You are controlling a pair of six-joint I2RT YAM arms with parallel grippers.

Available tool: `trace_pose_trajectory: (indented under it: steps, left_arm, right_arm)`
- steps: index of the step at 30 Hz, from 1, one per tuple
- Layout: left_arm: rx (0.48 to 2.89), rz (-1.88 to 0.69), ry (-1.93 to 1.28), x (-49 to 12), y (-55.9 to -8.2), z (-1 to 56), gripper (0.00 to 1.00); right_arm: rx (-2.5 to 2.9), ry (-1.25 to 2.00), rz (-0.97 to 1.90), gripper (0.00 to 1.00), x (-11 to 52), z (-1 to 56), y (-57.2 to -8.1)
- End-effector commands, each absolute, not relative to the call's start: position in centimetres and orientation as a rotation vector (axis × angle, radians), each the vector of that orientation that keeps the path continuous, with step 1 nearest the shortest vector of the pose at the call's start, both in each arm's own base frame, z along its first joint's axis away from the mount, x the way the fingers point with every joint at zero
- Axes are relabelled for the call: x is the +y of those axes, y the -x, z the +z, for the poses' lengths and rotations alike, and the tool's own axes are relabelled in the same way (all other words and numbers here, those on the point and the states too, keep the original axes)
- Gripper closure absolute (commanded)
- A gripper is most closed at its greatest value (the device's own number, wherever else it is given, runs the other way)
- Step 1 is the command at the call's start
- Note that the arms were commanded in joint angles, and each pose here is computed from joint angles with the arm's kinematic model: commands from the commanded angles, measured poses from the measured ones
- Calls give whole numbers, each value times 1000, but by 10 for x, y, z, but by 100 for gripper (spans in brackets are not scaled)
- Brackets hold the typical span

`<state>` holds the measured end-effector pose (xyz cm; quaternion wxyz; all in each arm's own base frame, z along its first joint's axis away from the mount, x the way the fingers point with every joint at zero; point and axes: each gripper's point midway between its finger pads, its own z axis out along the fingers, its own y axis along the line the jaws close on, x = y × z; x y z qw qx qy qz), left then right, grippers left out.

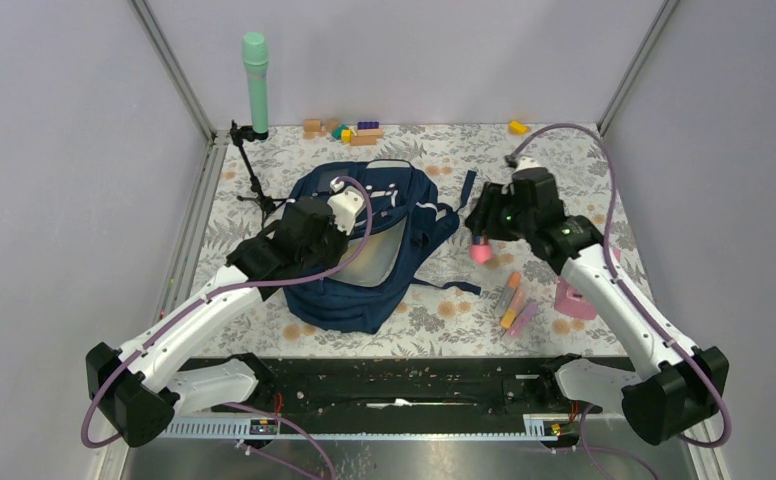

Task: Pack the student bag
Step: Pick up the stationery from the center of the board, then place the stationery in the student bag.

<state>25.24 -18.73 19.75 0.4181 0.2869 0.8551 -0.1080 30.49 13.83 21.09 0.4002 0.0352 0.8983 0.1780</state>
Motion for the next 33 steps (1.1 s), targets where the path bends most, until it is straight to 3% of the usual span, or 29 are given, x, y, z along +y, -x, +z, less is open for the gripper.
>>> trace_pose_trajectory:
  steps: [1, 8, 14, 20, 33]
  left_arm:
    - [2026, -437, -645, -211, -256, 236, 100]
    - [2028, -437, -645, -211, -257, 236, 100]
    - [2030, -429, -641, -210, -258, 235, 100]
    - [2026, -431, -650, -210, -257, 236, 100]
    - [2017, -425, -645, -208, -257, 238, 100]
  right_arm:
    - [2287, -35, 826, 100, 224, 226, -284]
    - [2335, 31, 1167, 100, 328, 220, -238]
    - [2357, -99, 1339, 100, 377, 213, -233]
    - [2342, -246, 1310, 100, 384, 190, -246]
    - [2016, -594, 1193, 99, 379, 194, -325]
